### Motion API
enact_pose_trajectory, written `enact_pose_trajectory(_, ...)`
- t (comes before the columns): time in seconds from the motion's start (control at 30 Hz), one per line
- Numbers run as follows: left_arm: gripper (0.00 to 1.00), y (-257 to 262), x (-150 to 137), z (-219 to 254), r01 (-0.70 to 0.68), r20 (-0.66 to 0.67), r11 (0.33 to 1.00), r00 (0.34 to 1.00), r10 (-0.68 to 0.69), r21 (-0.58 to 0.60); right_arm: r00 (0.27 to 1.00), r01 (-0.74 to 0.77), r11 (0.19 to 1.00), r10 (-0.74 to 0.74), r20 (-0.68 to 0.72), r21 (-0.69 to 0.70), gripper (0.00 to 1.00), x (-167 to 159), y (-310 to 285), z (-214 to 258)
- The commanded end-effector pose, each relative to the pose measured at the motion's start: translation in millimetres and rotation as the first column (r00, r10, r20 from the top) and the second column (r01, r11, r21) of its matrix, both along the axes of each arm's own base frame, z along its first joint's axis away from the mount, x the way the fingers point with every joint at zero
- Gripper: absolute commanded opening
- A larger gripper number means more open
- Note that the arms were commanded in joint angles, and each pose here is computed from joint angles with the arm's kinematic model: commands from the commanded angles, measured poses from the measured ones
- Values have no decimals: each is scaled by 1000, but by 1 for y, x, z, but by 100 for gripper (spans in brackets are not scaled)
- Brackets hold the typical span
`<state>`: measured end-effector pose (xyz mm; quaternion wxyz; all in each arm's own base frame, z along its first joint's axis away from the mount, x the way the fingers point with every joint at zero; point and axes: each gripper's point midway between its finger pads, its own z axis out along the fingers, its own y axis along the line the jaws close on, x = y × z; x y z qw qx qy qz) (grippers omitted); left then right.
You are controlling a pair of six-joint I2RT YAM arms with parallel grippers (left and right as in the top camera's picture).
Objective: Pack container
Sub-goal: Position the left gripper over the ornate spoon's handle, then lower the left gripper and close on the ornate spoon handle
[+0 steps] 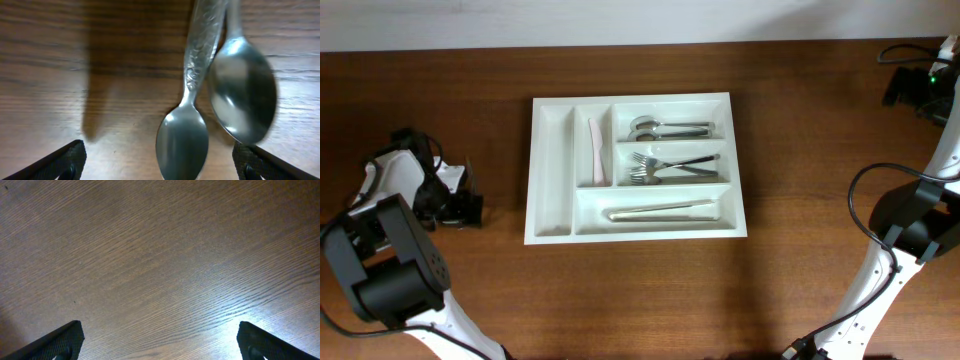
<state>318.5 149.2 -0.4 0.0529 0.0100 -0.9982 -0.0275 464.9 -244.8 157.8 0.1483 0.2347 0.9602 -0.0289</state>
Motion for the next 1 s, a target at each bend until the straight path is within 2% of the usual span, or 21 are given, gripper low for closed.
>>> enact_pose_trajectory(0.0, 96, 1, -3, -3, -12, -17, 1000, 1000, 12, 16, 999, 10, 1000, -9, 32, -15, 99, -4, -2, 18)
enact_pose_trajectory(0.23, 95, 2, -1, -3, -12, -11, 1000, 1000, 13, 16, 999, 9, 1000, -9, 32, -15, 99, -4, -2, 18)
enact_pose_trajectory(0.3, 91, 3, 1, -3, -13, -2, 1000, 1000, 13, 20, 999, 9, 1000, -8, 32, -15, 99, -4, -2, 18)
enact_pose_trajectory(0.47, 89, 4, 5, -3, -13, 13, 1000, 1000, 13, 26, 999, 9, 1000, -9, 32, -15, 98, -4, -2, 18)
enact_pose_trajectory(0.5, 83, 4, 5, -3, -13, 14, 1000, 1000, 12, 27, 999, 9, 1000, -9, 32, -15, 99, -4, -2, 18)
enact_pose_trajectory(0.63, 72, 5, 8, -3, -13, 26, 999, 1000, 12, 30, 999, 9, 1000, -8, 32, -15, 99, -4, -2, 18)
enact_pose_trajectory(0.7, 71, 5, 9, -4, -13, 33, 1000, 999, 13, 27, 999, 9, 1000, -9, 32, -15, 98, -4, -2, 18)
enact_pose_trajectory(0.8, 64, 4, 12, -4, -14, 45, 1000, 999, 13, 22, 999, 9, 1000, -9, 32, -15, 99, -4, -2, 18)
enact_pose_trajectory(0.97, 62, 5, 13, -4, -14, 48, 1000, 999, 13, 23, 999, 9, 1000, -9, 32, -15, 99, -4, -2, 18)
